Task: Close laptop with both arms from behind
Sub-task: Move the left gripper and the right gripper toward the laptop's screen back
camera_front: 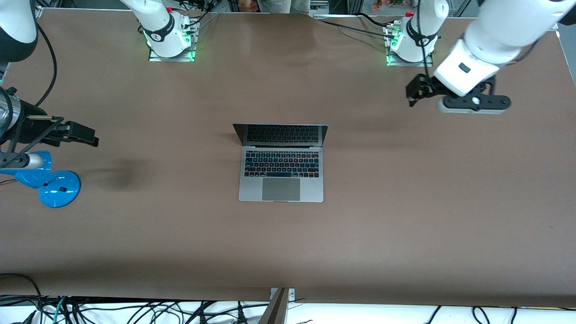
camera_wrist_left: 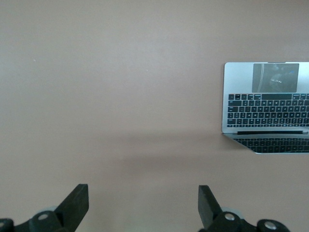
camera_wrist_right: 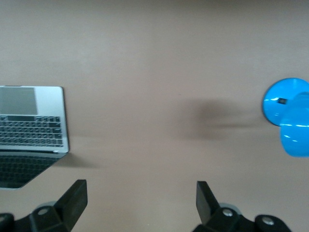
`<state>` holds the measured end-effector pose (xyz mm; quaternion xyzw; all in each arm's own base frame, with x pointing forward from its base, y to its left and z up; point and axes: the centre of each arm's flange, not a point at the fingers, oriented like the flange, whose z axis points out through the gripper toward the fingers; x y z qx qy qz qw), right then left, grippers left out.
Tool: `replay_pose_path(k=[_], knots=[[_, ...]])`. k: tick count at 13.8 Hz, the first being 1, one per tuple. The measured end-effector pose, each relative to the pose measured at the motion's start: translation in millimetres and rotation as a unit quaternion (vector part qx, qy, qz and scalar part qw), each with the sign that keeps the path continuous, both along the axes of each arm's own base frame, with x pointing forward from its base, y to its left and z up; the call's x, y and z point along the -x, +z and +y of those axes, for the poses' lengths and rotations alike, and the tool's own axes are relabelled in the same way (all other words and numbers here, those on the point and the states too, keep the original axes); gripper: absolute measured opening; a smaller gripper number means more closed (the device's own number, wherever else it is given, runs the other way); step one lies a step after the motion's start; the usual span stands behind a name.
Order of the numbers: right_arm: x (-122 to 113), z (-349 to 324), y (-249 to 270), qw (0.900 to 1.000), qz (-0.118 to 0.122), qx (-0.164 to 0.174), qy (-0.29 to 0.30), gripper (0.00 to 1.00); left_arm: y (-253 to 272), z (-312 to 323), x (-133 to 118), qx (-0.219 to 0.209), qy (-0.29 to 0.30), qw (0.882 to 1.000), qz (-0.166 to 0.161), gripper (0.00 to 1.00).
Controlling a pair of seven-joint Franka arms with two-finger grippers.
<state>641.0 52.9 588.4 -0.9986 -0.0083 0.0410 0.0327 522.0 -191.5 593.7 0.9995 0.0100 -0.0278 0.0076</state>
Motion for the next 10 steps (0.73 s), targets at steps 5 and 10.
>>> replay_pose_path(k=[5, 10], knots=[[12, 76, 1, 0.997, 0.006, -0.025, 0.066, 1.0, 1, -57, 25, 0.014, 0.032, 0.999, 0.01, 1.0], [40, 165, -6, 0.996, 0.03, -0.04, 0.07, 1.0, 2, -86, 42, 0.011, 0.023, 1.0, 0.011, 0.87]])
